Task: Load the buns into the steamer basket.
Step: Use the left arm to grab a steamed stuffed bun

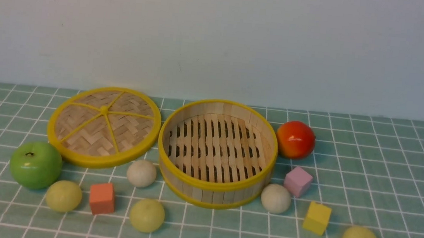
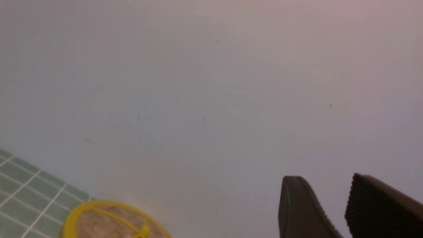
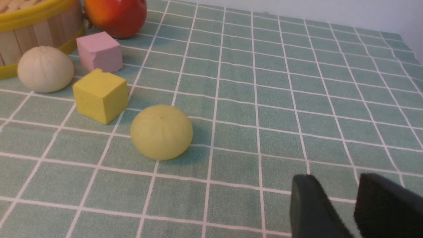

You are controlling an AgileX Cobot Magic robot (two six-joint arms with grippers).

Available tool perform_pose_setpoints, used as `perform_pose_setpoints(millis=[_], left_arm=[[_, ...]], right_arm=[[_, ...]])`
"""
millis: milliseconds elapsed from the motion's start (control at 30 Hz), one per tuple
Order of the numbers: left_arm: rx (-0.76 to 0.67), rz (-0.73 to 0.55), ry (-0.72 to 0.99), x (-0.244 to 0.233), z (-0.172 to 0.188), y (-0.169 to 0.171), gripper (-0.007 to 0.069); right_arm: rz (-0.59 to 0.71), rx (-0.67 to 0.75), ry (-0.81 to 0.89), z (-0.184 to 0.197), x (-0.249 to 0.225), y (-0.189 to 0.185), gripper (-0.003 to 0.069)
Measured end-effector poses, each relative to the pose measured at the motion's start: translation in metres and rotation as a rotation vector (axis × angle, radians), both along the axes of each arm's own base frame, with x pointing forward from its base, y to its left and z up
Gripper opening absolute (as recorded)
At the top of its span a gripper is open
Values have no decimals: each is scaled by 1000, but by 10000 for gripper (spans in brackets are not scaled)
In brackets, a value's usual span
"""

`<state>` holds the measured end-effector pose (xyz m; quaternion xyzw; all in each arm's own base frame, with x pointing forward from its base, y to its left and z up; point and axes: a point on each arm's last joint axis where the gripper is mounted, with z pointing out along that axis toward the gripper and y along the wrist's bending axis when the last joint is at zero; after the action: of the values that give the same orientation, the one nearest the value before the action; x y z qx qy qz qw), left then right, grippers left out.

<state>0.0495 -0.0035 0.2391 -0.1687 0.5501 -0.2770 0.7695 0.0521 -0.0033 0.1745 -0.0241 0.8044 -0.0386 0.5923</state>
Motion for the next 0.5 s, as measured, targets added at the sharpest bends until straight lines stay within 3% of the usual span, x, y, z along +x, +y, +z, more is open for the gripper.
perform_pose_setpoints(millis=[167,267,367,500], left_arm=[[21,14,-32,-5,42,1,239],[31,33,60,6,77,2,239],[31,60,257,24,92,4,239],[44,95,587,55,81,7,239]], right_arm=[[0,0,0,0,0,0,238],[0,0,0,0,0,0,238],[0,0,0,0,0,0,238],[0,0,0,0,0,0,238]])
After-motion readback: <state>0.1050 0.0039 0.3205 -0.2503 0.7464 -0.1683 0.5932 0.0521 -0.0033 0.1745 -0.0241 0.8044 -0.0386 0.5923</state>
